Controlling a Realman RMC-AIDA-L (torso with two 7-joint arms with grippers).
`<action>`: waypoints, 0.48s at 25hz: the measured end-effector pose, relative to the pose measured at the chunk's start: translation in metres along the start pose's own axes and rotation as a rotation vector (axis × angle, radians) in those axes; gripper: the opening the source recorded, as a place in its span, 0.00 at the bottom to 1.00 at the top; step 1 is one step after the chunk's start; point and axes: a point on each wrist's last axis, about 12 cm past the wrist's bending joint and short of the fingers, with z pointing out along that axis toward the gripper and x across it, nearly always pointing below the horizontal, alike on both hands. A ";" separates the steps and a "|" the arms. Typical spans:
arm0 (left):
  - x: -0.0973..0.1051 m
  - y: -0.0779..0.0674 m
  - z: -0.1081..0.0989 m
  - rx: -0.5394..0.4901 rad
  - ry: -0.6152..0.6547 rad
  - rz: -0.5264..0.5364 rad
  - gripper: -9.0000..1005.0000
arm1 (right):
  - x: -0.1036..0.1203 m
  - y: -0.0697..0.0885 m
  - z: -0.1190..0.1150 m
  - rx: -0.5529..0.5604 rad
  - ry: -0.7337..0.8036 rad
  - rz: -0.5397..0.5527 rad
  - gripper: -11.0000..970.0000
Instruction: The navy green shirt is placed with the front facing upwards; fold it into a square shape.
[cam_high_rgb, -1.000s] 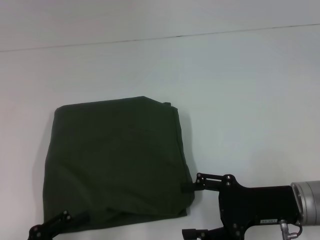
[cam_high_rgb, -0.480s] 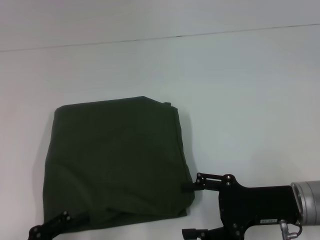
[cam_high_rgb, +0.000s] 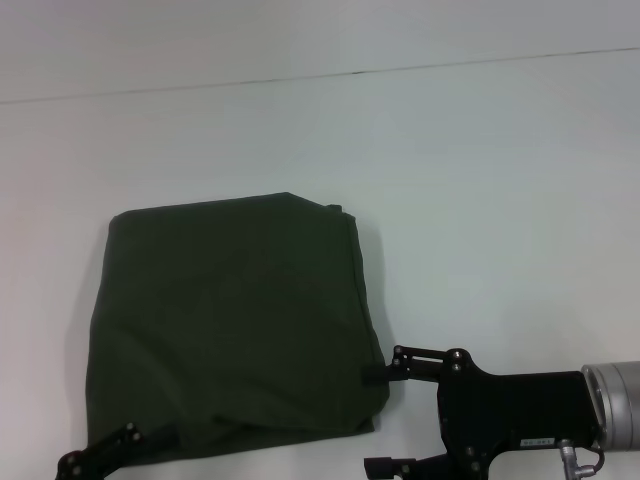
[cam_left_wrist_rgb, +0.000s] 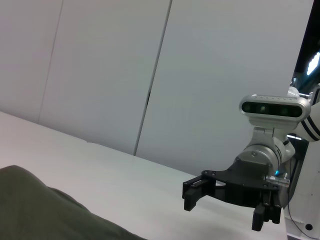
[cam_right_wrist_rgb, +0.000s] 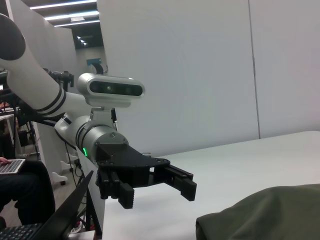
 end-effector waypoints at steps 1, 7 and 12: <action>0.000 0.000 0.000 0.000 0.000 0.000 0.90 | 0.000 0.000 0.000 0.000 0.000 0.000 0.94; 0.000 0.000 0.000 0.002 -0.001 -0.002 0.90 | 0.000 0.000 0.000 0.000 0.000 0.000 0.94; 0.000 0.000 0.000 0.003 -0.003 -0.002 0.90 | 0.000 0.001 0.000 0.000 -0.001 0.001 0.94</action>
